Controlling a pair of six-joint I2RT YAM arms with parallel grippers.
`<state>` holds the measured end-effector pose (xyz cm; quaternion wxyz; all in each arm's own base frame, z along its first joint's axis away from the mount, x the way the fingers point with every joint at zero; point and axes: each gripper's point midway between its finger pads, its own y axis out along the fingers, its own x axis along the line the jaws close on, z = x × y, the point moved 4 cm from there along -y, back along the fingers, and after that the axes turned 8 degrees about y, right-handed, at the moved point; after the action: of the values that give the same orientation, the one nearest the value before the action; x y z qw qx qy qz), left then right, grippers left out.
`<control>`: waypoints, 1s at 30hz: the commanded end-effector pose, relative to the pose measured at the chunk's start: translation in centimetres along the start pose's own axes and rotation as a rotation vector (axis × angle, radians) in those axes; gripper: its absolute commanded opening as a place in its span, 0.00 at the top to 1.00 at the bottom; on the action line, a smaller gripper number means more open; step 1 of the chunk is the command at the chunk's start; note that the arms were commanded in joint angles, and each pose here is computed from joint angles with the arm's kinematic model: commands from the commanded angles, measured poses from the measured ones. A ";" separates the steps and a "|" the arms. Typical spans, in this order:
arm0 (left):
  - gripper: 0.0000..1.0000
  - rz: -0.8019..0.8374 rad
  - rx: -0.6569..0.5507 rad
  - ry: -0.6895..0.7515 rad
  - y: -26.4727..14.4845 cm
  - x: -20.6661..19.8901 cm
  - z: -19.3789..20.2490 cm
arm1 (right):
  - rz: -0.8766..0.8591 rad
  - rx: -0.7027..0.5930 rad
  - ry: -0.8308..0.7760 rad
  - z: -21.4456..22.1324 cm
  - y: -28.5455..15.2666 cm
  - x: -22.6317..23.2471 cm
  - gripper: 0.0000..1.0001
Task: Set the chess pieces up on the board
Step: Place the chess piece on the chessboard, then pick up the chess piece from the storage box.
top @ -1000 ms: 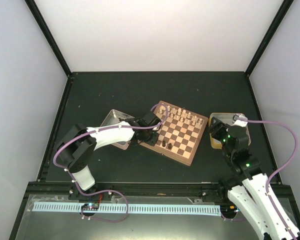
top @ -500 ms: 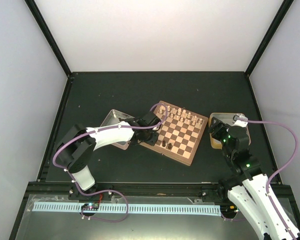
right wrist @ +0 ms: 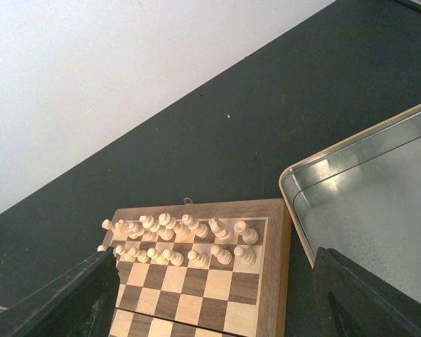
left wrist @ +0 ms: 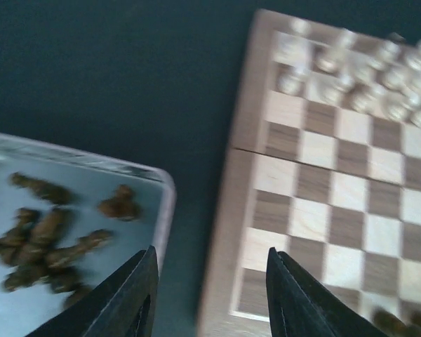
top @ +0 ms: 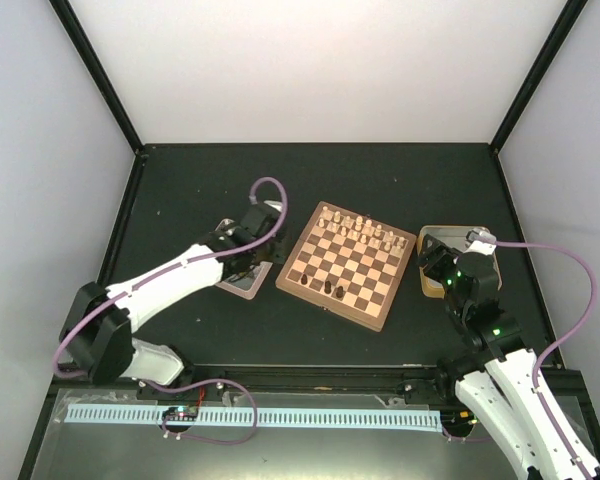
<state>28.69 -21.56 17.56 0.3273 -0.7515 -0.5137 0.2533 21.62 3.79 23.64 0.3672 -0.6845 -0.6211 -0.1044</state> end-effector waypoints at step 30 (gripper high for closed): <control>0.83 -0.192 0.210 -0.356 6.9 12.1 6.5 | -0.002 -0.005 -0.001 0.0 0.1 0.0 0.25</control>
<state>31.42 -10.19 7.26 0.3404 -0.5946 -0.6056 0.4047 21.62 3.79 23.55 0.3679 -0.6849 -0.6205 -0.1023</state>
